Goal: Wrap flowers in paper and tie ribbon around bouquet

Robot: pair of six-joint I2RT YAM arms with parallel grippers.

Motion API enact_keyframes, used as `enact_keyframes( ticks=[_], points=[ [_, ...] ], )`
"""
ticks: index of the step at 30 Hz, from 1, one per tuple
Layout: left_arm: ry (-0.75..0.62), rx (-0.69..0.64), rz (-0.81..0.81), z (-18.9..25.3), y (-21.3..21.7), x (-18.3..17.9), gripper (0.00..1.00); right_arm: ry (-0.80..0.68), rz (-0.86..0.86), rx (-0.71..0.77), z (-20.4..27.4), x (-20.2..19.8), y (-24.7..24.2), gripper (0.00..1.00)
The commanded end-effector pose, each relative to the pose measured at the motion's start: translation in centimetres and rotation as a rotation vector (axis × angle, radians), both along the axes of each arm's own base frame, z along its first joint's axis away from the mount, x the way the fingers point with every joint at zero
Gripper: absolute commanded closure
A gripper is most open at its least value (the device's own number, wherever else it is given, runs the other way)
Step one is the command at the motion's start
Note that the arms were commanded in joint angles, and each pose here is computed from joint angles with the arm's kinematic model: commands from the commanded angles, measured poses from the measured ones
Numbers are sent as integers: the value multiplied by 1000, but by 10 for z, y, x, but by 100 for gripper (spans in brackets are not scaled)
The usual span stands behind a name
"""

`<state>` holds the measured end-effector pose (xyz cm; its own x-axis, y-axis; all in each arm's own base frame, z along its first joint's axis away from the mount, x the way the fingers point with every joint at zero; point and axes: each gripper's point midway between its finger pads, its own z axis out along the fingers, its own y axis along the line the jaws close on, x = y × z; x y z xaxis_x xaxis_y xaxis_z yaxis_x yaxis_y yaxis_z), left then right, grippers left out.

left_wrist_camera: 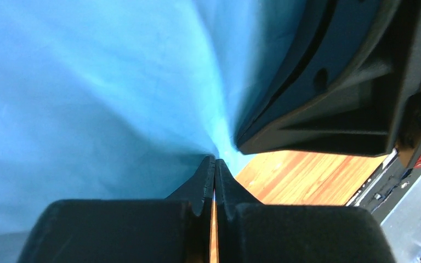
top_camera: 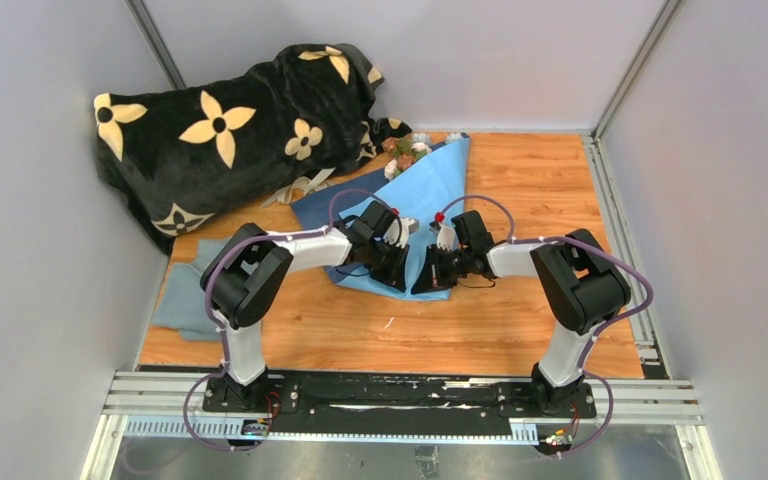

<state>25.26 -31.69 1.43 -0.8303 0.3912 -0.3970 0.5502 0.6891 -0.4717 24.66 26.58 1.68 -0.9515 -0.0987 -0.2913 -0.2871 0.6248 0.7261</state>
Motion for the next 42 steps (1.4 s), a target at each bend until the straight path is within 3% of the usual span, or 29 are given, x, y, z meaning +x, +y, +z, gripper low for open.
enact_keyframes(
  ticks=[1, 7, 23, 31, 42],
  points=[
    [129, 355, 103, -56, 98, -31, 99, 81, -76, -283, -60, -19, -47, 100],
    [86, 470, 66, -55, 137, -40, 99, 82, -75, -298, -62, -19, -50, 100],
    [166, 536, 177, -53, 178, -63, 100, 77, -75, -352, -61, -17, -57, 100],
    [212, 465, 336, -45, 192, -66, 100, 77, -69, -391, -59, -14, -62, 100],
    [214, 400, 422, -37, 196, -46, 100, 90, -68, -403, -60, -15, -64, 100]
  ],
)
